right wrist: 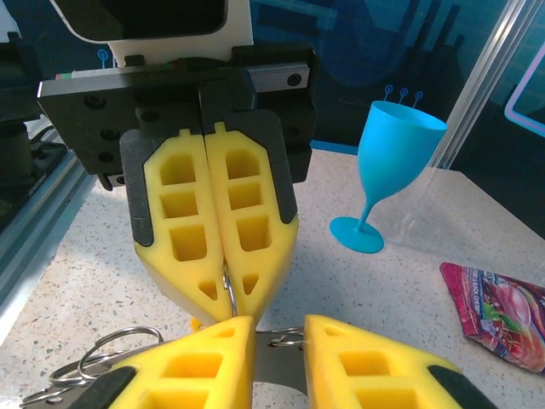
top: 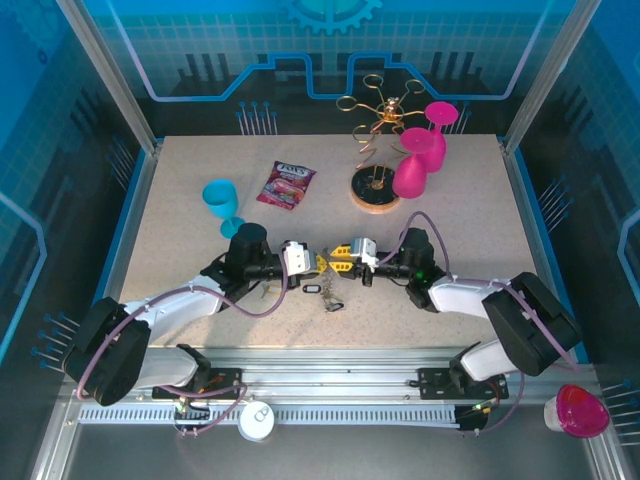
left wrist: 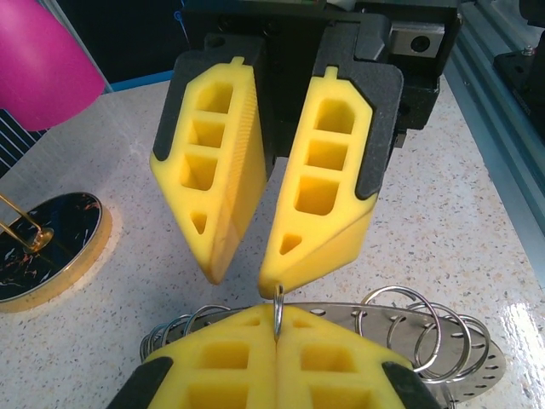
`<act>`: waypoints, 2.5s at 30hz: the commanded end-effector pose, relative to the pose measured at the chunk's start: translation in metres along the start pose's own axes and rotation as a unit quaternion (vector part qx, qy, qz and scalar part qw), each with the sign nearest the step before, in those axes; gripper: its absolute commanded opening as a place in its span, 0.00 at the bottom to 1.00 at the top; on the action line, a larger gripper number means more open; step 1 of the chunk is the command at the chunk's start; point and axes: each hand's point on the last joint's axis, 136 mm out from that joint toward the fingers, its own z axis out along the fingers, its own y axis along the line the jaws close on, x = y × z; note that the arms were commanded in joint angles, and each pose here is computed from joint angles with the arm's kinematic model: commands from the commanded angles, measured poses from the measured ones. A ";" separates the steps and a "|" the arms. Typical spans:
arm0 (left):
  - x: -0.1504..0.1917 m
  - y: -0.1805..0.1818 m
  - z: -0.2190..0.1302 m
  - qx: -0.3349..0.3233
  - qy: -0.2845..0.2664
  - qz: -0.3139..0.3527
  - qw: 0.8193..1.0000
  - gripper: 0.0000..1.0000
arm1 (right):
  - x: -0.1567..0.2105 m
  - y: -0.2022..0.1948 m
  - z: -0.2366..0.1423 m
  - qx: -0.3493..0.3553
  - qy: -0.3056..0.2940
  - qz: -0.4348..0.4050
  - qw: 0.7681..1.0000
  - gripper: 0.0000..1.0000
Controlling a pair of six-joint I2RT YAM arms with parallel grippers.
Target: Put the keys on the keyring
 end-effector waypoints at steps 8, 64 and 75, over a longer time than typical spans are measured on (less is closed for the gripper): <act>-0.012 0.002 0.000 -0.001 -0.026 0.013 1.000 0.00 | -0.007 0.010 0.000 -0.035 -0.003 -0.030 0.999 0.22; -0.020 -0.003 -0.001 0.018 -0.036 0.027 0.999 0.00 | 0.020 0.015 0.014 -0.088 0.111 -0.040 0.989 0.00; 0.002 0.009 -0.003 -0.010 0.054 0.000 0.998 0.17 | 0.013 0.025 0.010 -0.125 0.194 -0.044 0.972 0.00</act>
